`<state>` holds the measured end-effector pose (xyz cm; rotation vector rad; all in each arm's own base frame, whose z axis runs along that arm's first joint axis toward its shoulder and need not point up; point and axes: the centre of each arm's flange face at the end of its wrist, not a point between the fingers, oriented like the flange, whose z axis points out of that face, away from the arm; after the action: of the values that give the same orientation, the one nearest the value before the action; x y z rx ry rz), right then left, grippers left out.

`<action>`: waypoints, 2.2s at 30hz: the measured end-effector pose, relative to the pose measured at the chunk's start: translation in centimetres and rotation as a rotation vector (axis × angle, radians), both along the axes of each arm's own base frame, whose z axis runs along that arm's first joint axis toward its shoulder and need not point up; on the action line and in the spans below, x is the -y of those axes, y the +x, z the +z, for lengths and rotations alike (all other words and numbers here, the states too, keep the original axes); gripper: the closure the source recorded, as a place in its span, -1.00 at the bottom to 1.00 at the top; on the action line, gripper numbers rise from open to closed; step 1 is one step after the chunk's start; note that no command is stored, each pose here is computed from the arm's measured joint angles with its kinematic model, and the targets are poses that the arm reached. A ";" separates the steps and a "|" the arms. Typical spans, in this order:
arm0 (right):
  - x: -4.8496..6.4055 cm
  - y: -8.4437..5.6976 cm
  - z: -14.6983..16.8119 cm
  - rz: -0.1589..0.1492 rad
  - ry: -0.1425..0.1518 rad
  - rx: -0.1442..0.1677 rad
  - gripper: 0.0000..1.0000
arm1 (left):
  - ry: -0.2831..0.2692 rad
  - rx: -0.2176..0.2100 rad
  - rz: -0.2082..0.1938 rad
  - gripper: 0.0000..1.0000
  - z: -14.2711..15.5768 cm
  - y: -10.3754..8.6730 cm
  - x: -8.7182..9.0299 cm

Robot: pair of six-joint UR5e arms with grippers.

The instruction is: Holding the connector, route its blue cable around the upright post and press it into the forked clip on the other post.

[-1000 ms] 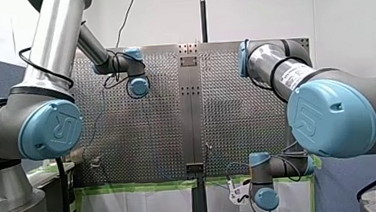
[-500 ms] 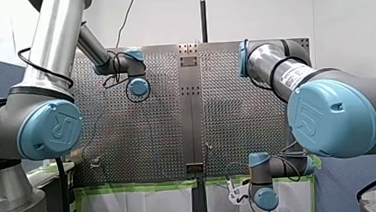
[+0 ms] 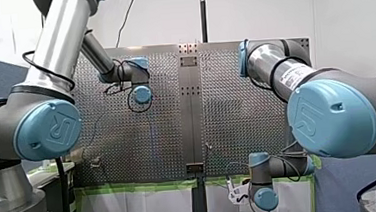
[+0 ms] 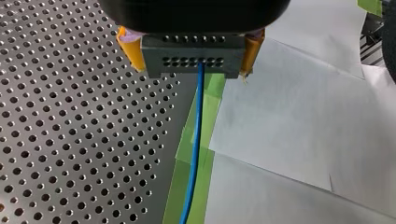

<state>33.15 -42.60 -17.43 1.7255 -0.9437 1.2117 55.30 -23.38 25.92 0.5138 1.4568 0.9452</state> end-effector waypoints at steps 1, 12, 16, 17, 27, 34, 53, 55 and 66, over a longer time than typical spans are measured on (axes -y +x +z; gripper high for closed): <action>0.0 0.0 0.0 0.000 -0.001 0.000 1.00 | 0.001 -0.004 0.003 -0.99 -0.2 0.0 0.0; 0.1 0.1 0.1 0.001 -0.009 0.004 1.00 | 0.034 -0.055 0.039 -0.99 -2.2 -0.3 0.3; 0.2 0.0 0.1 0.001 -0.011 0.006 1.00 | 0.045 -0.085 0.047 -0.99 -3.9 -0.3 0.3; 0.3 0.0 0.1 0.000 -0.012 0.006 1.00 | 0.045 -0.092 0.049 -0.99 -4.3 -0.3 0.3; 0.4 0.1 0.2 0.009 -0.020 0.013 1.00 | 0.050 -0.116 0.051 -0.99 -6.0 -1.0 0.0; 0.4 0.1 0.2 0.012 -0.020 0.014 1.00 | 0.049 -0.113 0.029 -0.99 -6.6 -1.4 0.1; 0.2 0.3 0.2 0.016 -0.021 0.014 1.00 | 0.022 -0.164 -0.020 -0.99 -12.0 -0.9 0.6; 0.2 0.3 0.2 0.016 -0.021 0.015 1.00 | 0.017 -0.164 -0.025 -0.99 -12.2 -0.9 0.7; 0.3 0.3 0.2 0.016 -0.023 0.016 1.00 | 0.013 -0.209 -0.056 -0.99 -15.9 -0.8 1.7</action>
<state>33.45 -42.88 -17.21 1.7102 -0.9233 1.2436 54.53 -25.07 10.02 0.6754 1.6149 0.8771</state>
